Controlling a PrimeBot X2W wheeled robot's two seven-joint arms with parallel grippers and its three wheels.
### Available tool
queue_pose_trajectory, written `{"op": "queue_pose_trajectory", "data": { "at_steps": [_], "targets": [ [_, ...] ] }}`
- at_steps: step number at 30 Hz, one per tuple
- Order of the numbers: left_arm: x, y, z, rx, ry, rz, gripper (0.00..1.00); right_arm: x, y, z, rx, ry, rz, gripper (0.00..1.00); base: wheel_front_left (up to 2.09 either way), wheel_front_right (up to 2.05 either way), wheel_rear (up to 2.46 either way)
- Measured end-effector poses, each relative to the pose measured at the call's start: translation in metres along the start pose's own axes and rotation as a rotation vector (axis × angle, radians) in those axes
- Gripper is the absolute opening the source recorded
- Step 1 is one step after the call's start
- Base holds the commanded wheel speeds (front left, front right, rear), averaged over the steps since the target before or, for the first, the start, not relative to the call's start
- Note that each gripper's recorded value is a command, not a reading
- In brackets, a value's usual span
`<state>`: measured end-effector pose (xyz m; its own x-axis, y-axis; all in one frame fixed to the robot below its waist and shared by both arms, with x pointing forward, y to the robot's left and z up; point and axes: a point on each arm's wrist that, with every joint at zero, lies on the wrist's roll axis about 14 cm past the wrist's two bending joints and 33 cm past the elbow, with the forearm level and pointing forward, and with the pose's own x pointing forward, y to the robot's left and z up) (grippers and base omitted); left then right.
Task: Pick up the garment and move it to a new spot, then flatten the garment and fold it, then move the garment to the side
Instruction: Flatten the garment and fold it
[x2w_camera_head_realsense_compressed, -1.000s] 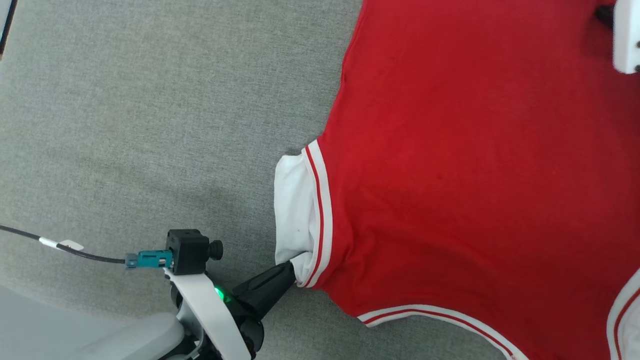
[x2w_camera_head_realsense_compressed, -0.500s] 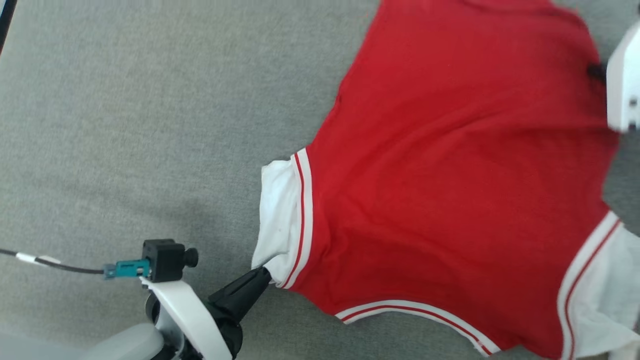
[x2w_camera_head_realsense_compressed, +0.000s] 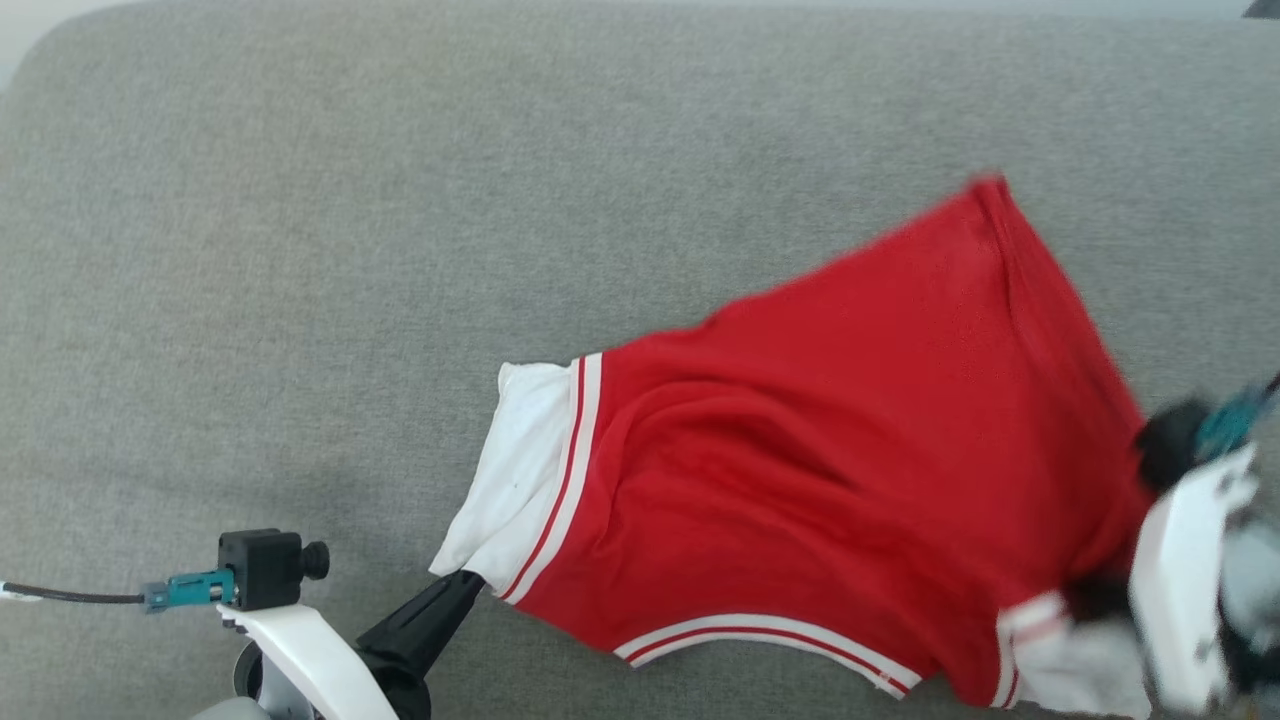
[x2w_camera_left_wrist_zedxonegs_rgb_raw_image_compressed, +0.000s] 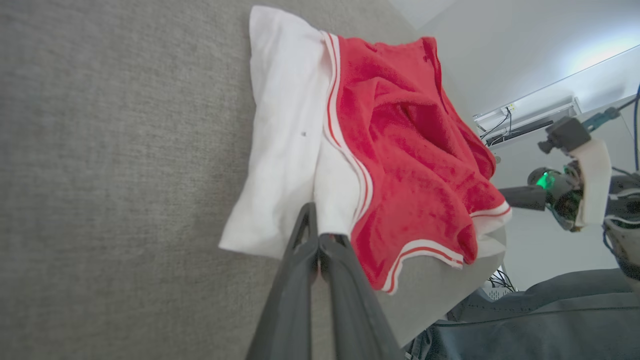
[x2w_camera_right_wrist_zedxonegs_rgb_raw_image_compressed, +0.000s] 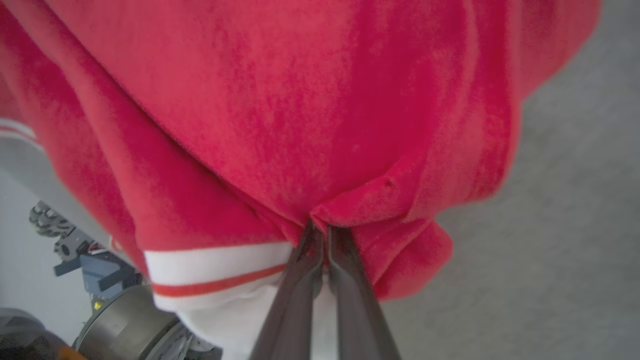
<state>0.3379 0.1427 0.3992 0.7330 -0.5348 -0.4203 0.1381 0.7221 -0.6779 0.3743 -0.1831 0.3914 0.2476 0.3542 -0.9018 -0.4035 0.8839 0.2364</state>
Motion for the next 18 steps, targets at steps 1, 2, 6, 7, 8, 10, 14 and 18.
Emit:
{"op": "queue_pose_trajectory", "data": {
  "at_steps": [1,2,6,7,8,10,14,18],
  "targets": [
    [0.0,-0.001,0.0,0.002,-0.003,-0.003,0.0,-0.001,0.008,-0.014,0.008,0.022,0.019,0.0,0.0,0.0,0.0],
    [0.0,-0.002,0.001,0.003,-0.006,-0.006,0.0,-0.002,0.019,-0.026,0.012,0.036,0.043,0.0,0.0,0.0,0.0],
    [0.0,-0.005,0.002,0.007,-0.012,-0.014,0.0,-0.001,0.058,-0.066,0.033,0.097,0.132,0.0,0.0,0.0,0.0],
    [0.001,-0.005,0.004,0.009,-0.016,-0.015,0.0,-0.001,0.066,-0.071,0.034,0.104,0.149,0.0,0.0,0.0,0.0],
    [0.001,-0.005,0.004,0.009,-0.018,-0.016,0.0,0.001,0.073,-0.075,0.037,0.109,0.165,0.0,0.0,0.0,0.0],
    [0.001,-0.005,0.005,0.011,-0.019,-0.015,0.0,0.003,0.083,-0.08,0.041,0.117,0.19,0.0,0.0,0.0,0.0],
    [0.002,-0.005,0.005,0.017,-0.016,-0.016,0.0,0.008,0.09,-0.078,0.041,0.093,0.195,0.39,0.0,0.0,0.0],
    [0.002,-0.006,0.004,0.025,-0.015,-0.019,0.0,0.002,0.074,-0.056,0.052,-0.01,0.145,1.0,0.0,0.0,0.0]
  ]
}}
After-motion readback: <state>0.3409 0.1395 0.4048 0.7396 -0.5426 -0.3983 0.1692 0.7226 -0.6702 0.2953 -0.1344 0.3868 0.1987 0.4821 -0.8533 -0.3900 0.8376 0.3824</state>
